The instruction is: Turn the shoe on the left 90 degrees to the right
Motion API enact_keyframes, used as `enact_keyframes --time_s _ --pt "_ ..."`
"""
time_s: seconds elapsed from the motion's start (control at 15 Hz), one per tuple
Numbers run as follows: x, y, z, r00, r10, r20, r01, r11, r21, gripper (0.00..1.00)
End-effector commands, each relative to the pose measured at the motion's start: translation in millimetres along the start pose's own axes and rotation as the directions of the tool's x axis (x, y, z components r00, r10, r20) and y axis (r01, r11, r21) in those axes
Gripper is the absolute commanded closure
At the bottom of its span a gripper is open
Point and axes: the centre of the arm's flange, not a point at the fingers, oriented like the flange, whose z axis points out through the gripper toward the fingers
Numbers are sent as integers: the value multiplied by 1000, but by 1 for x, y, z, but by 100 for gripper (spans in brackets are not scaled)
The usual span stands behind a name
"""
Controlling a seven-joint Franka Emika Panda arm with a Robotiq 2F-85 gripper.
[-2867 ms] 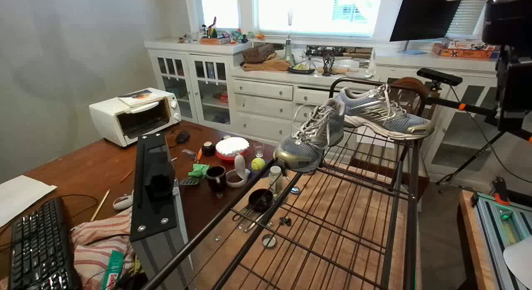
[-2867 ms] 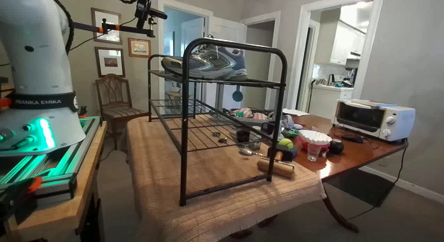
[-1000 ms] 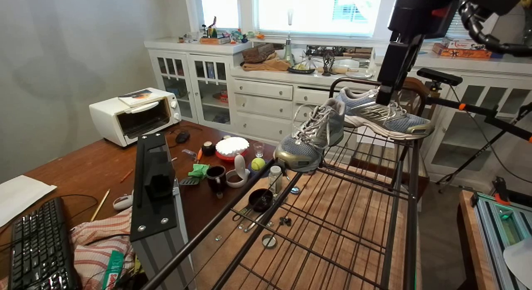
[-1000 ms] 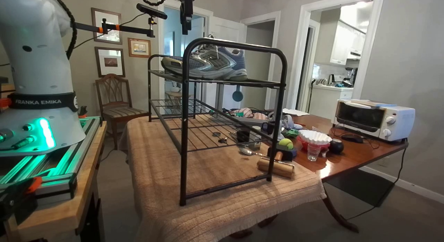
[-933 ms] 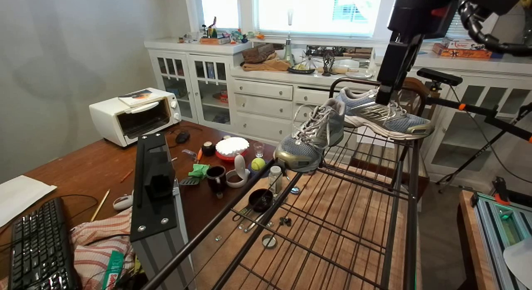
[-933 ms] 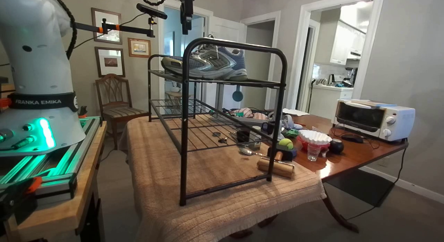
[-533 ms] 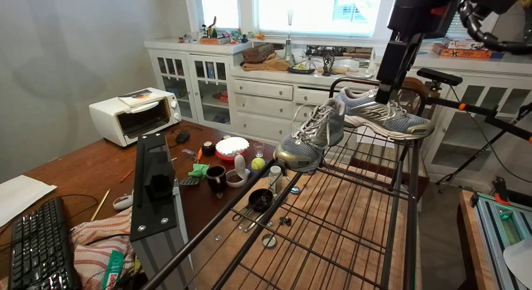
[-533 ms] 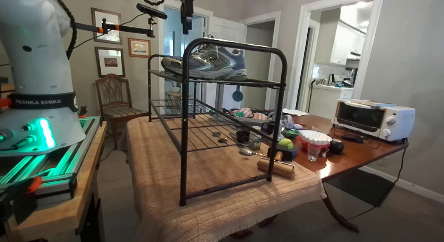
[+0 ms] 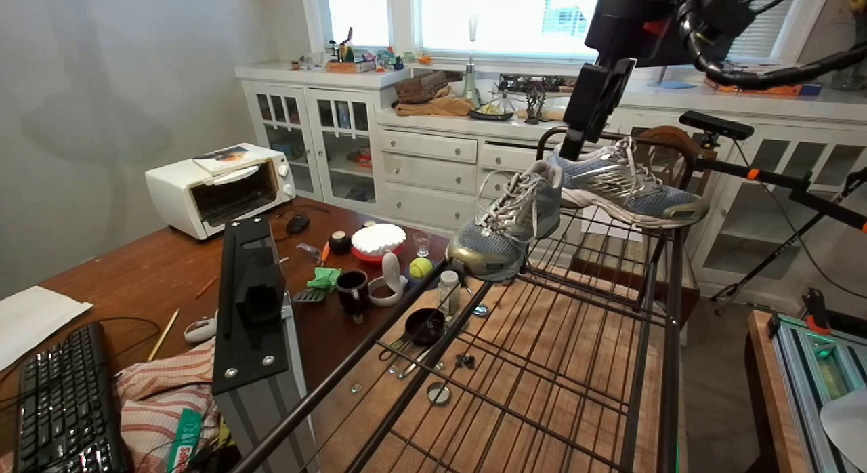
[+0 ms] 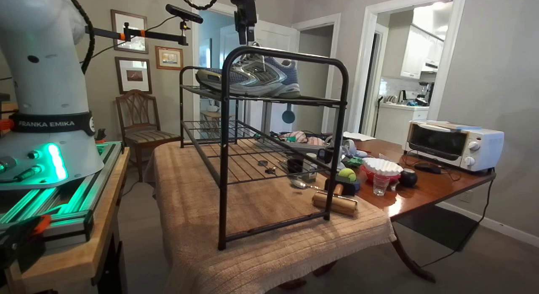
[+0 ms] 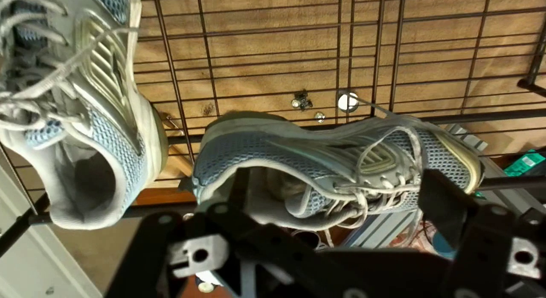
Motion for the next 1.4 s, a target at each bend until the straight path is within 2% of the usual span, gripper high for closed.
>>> enact_keyframes --time_s 0.0,0.4,1.33 --pt "27 0 20 998 -63 -10 63 997 40 0" --pt "44 -5 44 992 -122 -14 123 987 100 0" --pt "48 -24 53 982 -187 7 185 974 129 0"
